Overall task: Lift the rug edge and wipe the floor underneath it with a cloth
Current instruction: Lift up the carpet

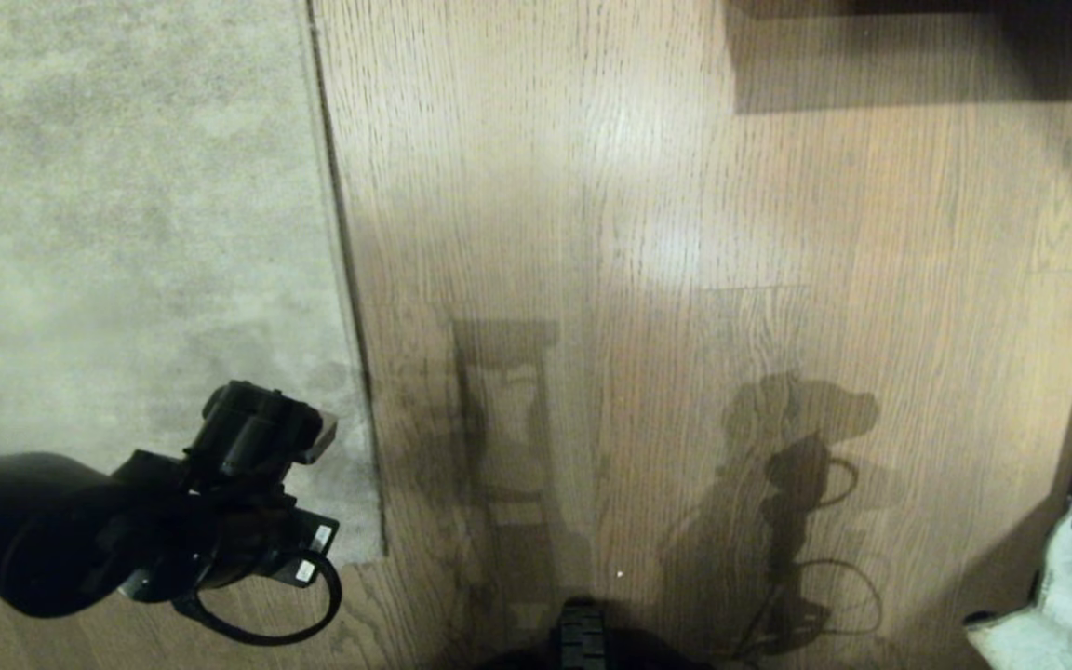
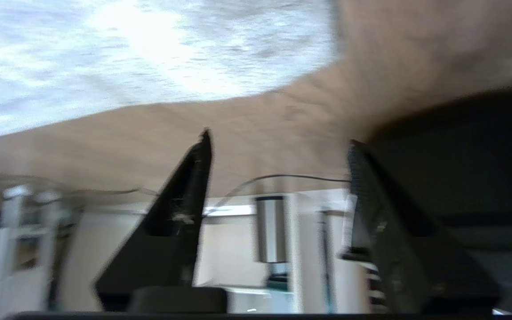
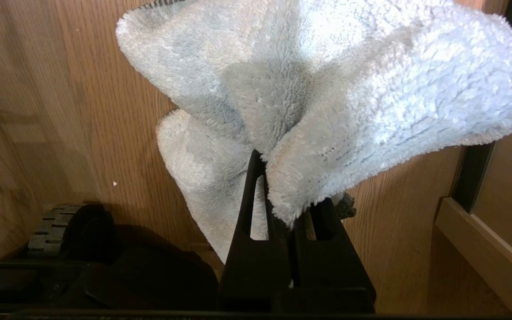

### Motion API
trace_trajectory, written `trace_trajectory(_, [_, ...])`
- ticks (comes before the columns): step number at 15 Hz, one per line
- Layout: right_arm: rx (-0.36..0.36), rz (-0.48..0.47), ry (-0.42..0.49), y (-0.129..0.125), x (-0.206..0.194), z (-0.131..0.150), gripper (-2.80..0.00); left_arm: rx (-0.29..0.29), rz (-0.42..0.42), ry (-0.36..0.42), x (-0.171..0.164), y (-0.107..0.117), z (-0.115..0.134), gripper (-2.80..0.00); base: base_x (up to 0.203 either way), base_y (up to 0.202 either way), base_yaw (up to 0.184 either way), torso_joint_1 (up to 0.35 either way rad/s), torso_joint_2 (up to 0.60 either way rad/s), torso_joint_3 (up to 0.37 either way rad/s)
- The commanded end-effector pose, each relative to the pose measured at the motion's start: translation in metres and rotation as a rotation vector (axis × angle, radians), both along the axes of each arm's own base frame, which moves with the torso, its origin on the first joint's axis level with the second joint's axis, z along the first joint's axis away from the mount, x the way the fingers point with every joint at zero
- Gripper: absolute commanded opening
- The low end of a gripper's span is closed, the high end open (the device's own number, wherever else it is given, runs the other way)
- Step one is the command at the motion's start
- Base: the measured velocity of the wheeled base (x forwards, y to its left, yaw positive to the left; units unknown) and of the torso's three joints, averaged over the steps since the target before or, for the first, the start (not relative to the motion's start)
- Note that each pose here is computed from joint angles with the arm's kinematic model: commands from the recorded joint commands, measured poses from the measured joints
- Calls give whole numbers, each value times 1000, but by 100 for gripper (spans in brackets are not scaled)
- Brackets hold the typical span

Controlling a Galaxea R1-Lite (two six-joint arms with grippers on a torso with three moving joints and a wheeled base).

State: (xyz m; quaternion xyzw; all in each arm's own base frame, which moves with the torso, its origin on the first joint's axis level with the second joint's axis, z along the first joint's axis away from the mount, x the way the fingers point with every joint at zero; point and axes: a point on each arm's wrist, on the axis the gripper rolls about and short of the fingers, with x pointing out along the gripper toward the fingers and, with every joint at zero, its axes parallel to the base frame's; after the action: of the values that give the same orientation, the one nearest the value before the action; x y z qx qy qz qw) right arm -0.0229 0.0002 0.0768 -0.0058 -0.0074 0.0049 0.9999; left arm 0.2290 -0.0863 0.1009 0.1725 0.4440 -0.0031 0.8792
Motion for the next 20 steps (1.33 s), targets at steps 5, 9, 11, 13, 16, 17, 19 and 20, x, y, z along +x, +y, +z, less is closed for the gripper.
trace_trajectory(5, [-1, 1, 1, 0, 0, 0, -280, 205, 89, -33, 5, -7, -11, 0, 0, 0, 0, 0, 0, 0])
trace_trajectory(9, [-1, 1, 1, 0, 0, 0, -280, 252, 93, -55, 4, -14, -13, 0, 0, 0, 0, 0, 0, 0])
trace_trajectory(11, [-1, 1, 1, 0, 0, 0, -280, 285, 99, -59, 1, -15, -15, 0, 0, 0, 0, 0, 0, 0])
trace_trajectory(13, [-1, 1, 1, 0, 0, 0, -280, 286, 77, -60, -1, -20, -16, 0, 0, 0, 0, 0, 0, 0])
trace_trajectory(16, [-1, 1, 1, 0, 0, 0, -280, 291, 62, -57, -4, -22, -17, 0, 0, 0, 0, 0, 0, 0])
trace_trajectory(17, [-1, 1, 1, 0, 0, 0, -280, 292, 60, -56, -6, -22, -17, 0, 0, 0, 0, 0, 0, 0])
trace_trajectory(19, [-1, 1, 1, 0, 0, 0, -280, 282, 65, -69, -7, -20, -13, 0, 0, 0, 0, 0, 0, 0])
trace_trajectory(20, [-1, 1, 1, 0, 0, 0, -280, 276, 66, -78, -8, -20, -10, 0, 0, 0, 0, 0, 0, 0])
